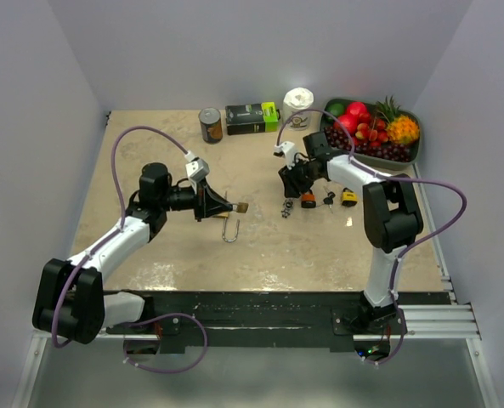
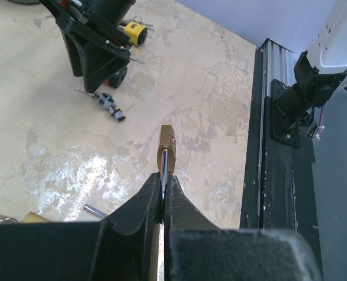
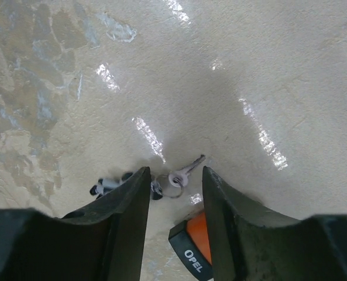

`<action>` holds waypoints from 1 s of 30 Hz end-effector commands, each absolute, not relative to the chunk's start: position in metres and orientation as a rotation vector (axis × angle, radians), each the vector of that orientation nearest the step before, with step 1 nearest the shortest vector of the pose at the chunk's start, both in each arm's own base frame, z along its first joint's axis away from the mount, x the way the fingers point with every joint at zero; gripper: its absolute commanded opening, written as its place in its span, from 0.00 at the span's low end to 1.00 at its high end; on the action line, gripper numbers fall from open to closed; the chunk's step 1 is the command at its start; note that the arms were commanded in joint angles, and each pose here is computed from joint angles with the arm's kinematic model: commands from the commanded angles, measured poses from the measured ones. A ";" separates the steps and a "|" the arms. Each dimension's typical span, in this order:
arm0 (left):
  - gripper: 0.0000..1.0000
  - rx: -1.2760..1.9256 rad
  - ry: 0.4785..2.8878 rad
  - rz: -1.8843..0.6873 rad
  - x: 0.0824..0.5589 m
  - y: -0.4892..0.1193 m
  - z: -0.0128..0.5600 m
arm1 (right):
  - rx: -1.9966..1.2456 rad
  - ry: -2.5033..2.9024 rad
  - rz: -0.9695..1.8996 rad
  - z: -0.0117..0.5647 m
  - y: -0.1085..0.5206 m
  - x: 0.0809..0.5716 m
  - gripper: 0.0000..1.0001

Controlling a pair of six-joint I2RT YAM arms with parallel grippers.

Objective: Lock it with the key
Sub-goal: Place the key at the center of the board, then place the lock at the center of the board.

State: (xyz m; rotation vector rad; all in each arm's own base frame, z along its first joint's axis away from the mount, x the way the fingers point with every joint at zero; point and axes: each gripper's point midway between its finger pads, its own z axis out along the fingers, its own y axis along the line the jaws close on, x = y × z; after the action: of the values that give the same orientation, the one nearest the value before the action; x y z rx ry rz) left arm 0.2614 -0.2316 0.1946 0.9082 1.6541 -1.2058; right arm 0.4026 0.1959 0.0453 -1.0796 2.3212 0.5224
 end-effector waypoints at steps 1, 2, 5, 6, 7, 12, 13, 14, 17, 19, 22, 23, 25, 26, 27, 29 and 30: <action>0.00 0.902 1.646 -1.192 0.266 -0.230 0.194 | -1.073 2.222 0.492 0.086 0.200 0.419 0.47; 0.00 0.886 1.665 -1.199 0.267 -0.230 0.192 | -1.070 2.204 0.493 0.093 0.201 0.420 0.52; 0.00 0.826 1.760 -1.208 0.274 -0.230 0.180 | -1.072 2.126 0.509 0.120 0.207 0.421 0.60; 0.00 0.814 1.777 -1.211 0.278 -0.230 0.182 | -1.079 2.083 0.518 0.134 0.212 0.419 0.63; 0.00 0.778 1.837 -1.231 0.279 -0.230 0.176 | -1.092 2.058 0.529 0.141 0.216 0.417 0.64; 0.00 0.632 2.005 -1.340 0.293 -0.237 0.167 | -1.199 1.881 0.546 0.171 0.245 0.389 0.81; 0.00 0.576 2.050 -1.383 0.293 -0.239 0.164 | -1.243 1.811 0.542 0.186 0.260 0.375 0.82; 0.00 0.559 2.057 -1.409 0.294 -0.240 0.166 | -1.297 1.783 0.531 0.179 0.266 0.365 0.82; 0.00 0.503 2.080 -1.478 0.294 -0.244 0.171 | -1.415 1.661 0.508 0.184 0.290 0.337 0.83; 0.00 0.476 2.090 -1.496 0.294 -0.245 0.173 | -1.483 1.621 0.498 0.179 0.304 0.320 0.83; 0.00 0.437 2.110 -1.512 0.294 -0.245 0.175 | -1.526 1.573 0.481 0.178 0.314 0.310 0.83; 0.00 0.433 2.112 -1.516 0.293 -0.245 0.176 | -1.534 1.550 0.477 0.180 0.317 0.308 0.82; 0.00 0.435 2.108 -1.522 0.292 -0.246 0.178 | -1.553 1.535 0.484 0.178 0.322 0.303 0.81; 0.00 0.435 2.109 -1.527 0.291 -0.246 0.177 | -1.559 1.522 0.480 0.178 0.324 0.303 0.80; 0.00 0.438 2.104 -1.528 0.291 -0.246 0.178 | -1.571 1.512 0.482 0.177 0.328 0.300 0.78; 0.00 0.439 2.099 -1.532 0.289 -0.246 0.179 | -1.575 1.494 0.476 0.175 0.331 0.300 0.76; 0.00 0.442 2.096 -1.533 0.289 -0.246 0.180 | -1.581 1.484 0.472 0.175 0.332 0.300 0.75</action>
State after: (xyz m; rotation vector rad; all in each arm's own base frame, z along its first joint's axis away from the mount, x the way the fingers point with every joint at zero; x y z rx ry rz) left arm 0.2867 -0.2427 0.1539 0.4153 2.1687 -1.4876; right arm 0.2911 0.3206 0.1590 -1.5833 1.6039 0.5307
